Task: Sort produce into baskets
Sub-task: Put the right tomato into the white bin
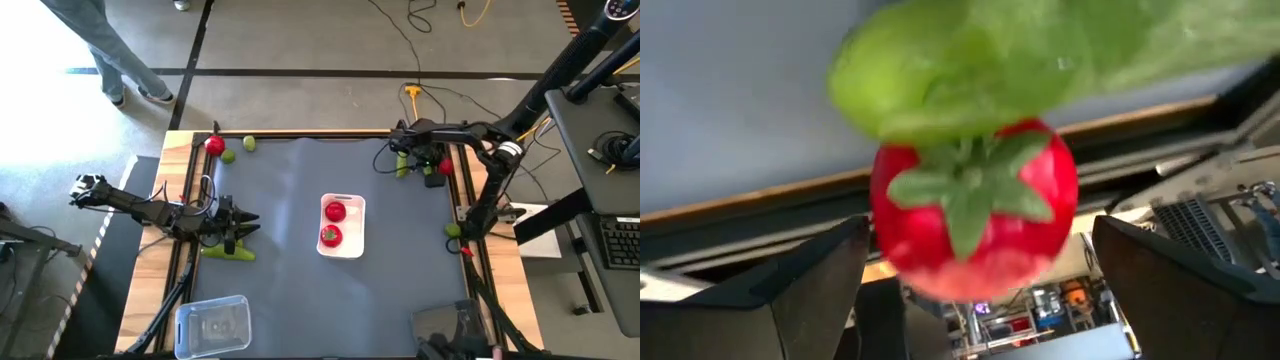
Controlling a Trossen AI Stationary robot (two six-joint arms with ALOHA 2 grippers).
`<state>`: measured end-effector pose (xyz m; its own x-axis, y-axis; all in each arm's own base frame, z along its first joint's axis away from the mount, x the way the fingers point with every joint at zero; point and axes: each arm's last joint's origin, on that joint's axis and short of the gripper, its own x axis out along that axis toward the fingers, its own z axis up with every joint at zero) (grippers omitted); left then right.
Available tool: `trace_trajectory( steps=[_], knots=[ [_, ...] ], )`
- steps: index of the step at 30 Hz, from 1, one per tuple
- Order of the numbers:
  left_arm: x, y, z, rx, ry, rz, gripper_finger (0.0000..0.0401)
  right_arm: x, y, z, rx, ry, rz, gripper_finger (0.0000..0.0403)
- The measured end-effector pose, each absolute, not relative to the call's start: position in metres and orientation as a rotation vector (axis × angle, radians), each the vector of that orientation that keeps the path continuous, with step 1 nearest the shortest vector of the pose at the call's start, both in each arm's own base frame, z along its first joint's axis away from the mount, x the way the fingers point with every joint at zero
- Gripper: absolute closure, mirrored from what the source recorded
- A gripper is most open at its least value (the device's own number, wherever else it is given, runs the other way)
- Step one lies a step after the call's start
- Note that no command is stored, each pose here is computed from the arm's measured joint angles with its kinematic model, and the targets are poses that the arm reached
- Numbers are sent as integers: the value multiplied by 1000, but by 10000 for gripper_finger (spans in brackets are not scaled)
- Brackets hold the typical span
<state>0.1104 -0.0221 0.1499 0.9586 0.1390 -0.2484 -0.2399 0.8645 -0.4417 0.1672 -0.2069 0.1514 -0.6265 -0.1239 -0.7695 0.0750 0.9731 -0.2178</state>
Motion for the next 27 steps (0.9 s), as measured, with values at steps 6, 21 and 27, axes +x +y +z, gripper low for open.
trace_trajectory(
  steps=[6, 21, 27],
  knots=[
    [110, -22, 150, -488, 212, 200, 239, 168, -216, 131, 6, 2292, -229, 27],
    [110, -22, 150, -489, 212, 200, 239, 168, -219, 122, 43, 2319, -221, 99],
    [110, -22, 150, -489, 212, 199, 239, 176, -215, 165, 97, 2341, -319, 120]
  ],
)
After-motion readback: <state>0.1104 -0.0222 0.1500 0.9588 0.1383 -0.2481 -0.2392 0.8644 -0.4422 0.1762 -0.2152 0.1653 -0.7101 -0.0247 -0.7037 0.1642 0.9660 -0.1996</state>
